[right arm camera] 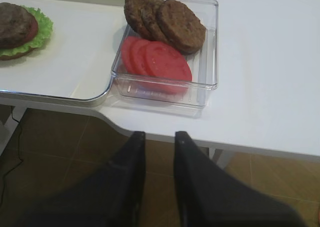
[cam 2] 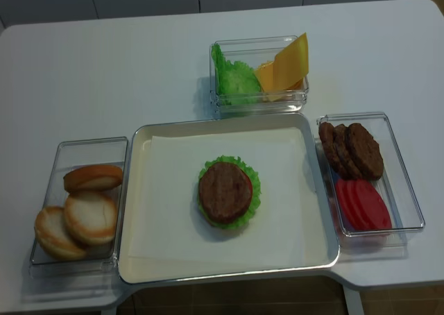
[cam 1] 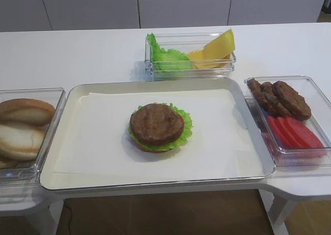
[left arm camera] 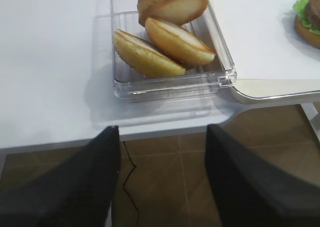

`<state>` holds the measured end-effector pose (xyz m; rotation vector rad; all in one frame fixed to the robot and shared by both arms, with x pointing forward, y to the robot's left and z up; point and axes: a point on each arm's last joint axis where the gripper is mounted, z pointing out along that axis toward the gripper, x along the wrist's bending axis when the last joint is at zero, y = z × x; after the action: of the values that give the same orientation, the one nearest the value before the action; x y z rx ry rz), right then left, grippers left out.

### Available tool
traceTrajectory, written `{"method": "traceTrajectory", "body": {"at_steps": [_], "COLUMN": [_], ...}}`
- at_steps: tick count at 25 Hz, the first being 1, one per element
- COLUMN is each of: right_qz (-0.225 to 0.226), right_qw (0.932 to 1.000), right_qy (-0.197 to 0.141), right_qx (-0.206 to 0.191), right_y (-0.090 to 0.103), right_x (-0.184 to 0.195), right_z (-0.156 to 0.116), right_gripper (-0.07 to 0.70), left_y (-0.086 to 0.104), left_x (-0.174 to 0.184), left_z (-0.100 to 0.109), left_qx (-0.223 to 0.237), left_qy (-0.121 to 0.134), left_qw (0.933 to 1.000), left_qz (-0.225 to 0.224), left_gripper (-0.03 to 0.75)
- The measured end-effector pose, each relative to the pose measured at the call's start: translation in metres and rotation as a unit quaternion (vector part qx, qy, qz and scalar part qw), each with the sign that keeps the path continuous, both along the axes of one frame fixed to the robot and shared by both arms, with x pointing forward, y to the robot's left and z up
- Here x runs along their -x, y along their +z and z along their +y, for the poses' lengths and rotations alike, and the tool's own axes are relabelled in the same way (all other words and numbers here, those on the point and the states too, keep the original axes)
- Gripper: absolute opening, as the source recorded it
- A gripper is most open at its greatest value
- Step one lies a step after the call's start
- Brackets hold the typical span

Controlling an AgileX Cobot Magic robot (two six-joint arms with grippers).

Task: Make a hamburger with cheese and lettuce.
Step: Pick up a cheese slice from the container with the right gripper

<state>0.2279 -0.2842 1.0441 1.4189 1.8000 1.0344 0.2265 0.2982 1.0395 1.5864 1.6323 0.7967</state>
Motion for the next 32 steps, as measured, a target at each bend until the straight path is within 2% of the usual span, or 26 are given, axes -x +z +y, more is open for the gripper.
{"method": "traceTrajectory", "body": {"at_steps": [32], "right_qz": [0.001], "right_qw": [1.0000], "right_qy": [-0.001], "right_qx": [-0.001], "right_y": [-0.0001], "right_x": [0.0001], "right_z": [0.0000], "right_gripper": [0.152], "left_y": [0.0000], "left_x": [0.0000], "left_z": [0.0000], "left_qx": [0.000], "left_qy": [0.000], "left_qw": [1.0000], "left_qz": [0.000], "left_gripper": [0.405]}}
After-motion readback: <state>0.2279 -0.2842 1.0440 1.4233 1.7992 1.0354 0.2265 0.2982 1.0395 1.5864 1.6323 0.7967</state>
